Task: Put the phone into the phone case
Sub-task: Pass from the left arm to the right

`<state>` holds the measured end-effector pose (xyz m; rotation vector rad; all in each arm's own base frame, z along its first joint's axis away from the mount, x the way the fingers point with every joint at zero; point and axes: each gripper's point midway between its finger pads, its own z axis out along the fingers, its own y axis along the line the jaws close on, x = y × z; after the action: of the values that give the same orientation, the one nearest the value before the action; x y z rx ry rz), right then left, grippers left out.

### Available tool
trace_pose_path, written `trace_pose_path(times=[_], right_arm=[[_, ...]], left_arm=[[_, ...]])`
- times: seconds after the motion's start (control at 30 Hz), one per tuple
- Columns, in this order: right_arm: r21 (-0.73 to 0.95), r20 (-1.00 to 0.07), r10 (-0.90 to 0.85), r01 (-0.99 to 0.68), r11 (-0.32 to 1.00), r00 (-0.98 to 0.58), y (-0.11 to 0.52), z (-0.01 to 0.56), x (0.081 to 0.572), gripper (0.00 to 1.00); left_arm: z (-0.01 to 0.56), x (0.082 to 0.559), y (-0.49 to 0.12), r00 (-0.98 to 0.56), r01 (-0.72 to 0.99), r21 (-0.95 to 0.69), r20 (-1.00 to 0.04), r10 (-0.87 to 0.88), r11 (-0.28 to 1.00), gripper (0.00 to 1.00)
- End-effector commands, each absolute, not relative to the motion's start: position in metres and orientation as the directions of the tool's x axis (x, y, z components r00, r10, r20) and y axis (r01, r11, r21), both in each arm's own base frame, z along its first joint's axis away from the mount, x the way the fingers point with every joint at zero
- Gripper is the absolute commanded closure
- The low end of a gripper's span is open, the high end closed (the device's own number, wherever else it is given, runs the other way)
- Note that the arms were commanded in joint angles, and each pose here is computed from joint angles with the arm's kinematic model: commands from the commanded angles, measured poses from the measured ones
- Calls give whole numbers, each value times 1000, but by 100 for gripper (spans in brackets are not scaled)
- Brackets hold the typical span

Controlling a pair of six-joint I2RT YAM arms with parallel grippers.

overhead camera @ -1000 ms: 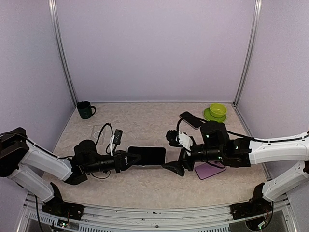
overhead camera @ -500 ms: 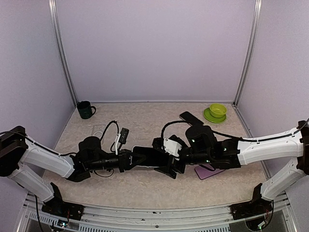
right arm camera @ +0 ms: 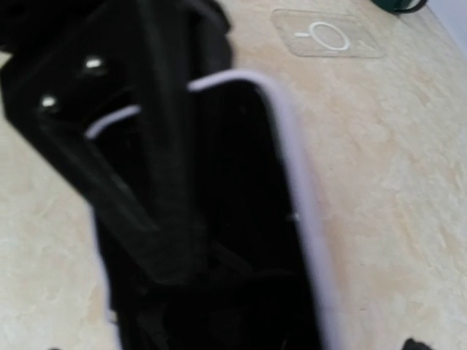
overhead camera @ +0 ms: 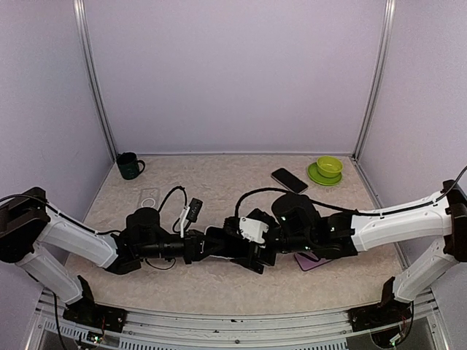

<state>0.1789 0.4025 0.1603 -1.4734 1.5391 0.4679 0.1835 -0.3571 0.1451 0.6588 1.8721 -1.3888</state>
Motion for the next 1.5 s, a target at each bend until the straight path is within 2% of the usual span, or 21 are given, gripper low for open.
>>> trace_pose_path(times=[0.0,0.67,1.13,1.3,1.47], right_arm=[[-347,-782,-596,-923,169,184,412,155,172,0],[-511,-678,-695,-833,212,238,425,134,187,0],[-522,-685,-693,-815,253,224,436,133,188,7],[-529,-660,-720,-813,242,215,434,125,188,16],[-526,-644,-736,-820,225,211,433,121,187,37]], left_arm=[[174,184,-371,-570,795,-566,-820,-49,220,100],[171,183,-378,-579,794,-574,-814,-39,201,100],[170,184,-378,-585,788,-581,-809,-46,202,100],[170,183,-376,-585,787,-582,-809,-50,204,100],[171,183,-375,-583,788,-580,-811,-52,206,100]])
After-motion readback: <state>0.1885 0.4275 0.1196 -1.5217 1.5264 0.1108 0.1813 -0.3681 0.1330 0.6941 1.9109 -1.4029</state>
